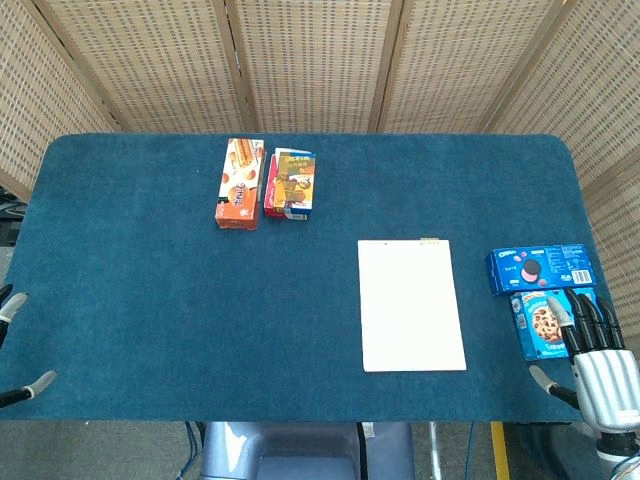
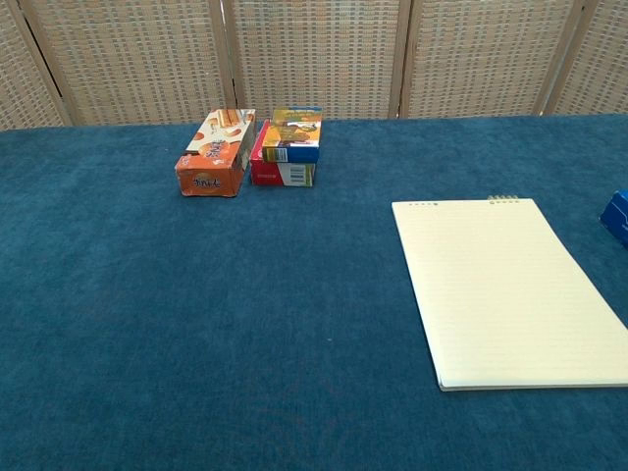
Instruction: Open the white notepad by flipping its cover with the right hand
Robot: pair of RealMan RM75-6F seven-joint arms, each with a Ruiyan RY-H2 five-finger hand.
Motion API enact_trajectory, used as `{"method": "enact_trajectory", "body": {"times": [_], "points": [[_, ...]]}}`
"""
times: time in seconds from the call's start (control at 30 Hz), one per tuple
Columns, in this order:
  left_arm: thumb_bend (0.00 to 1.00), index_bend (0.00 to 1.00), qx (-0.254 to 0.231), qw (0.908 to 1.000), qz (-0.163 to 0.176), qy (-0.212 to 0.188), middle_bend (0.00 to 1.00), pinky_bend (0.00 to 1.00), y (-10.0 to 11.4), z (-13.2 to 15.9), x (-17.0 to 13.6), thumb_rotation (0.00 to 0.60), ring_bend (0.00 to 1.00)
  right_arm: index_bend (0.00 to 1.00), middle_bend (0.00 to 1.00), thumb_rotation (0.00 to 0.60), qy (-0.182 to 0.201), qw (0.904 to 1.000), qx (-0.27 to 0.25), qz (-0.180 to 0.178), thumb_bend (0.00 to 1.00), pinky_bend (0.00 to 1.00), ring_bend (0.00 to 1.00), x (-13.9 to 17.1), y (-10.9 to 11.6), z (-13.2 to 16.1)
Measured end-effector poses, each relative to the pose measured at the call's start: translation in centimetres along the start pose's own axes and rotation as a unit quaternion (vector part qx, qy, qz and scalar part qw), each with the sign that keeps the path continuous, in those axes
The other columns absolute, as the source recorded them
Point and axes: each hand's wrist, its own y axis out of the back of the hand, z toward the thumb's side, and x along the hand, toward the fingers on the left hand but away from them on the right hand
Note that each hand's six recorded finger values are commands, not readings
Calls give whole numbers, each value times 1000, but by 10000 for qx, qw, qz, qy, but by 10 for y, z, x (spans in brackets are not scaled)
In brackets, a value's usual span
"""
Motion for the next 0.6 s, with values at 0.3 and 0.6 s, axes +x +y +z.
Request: {"method": "enact_trajectory", "body": {"times": [0.3, 0.6], "points": [[0, 0, 38, 10000, -57, 3, 0, 0, -4, 2, 1, 600, 0, 0, 0, 600, 46, 9998, -25, 181, 0, 0, 0, 0, -6, 2], [0, 0, 70, 9999, -60, -55, 0, 0, -5, 6, 0, 600, 0, 0, 0, 600, 742, 9943, 127, 751, 139, 0, 0, -7, -40, 22]]}}
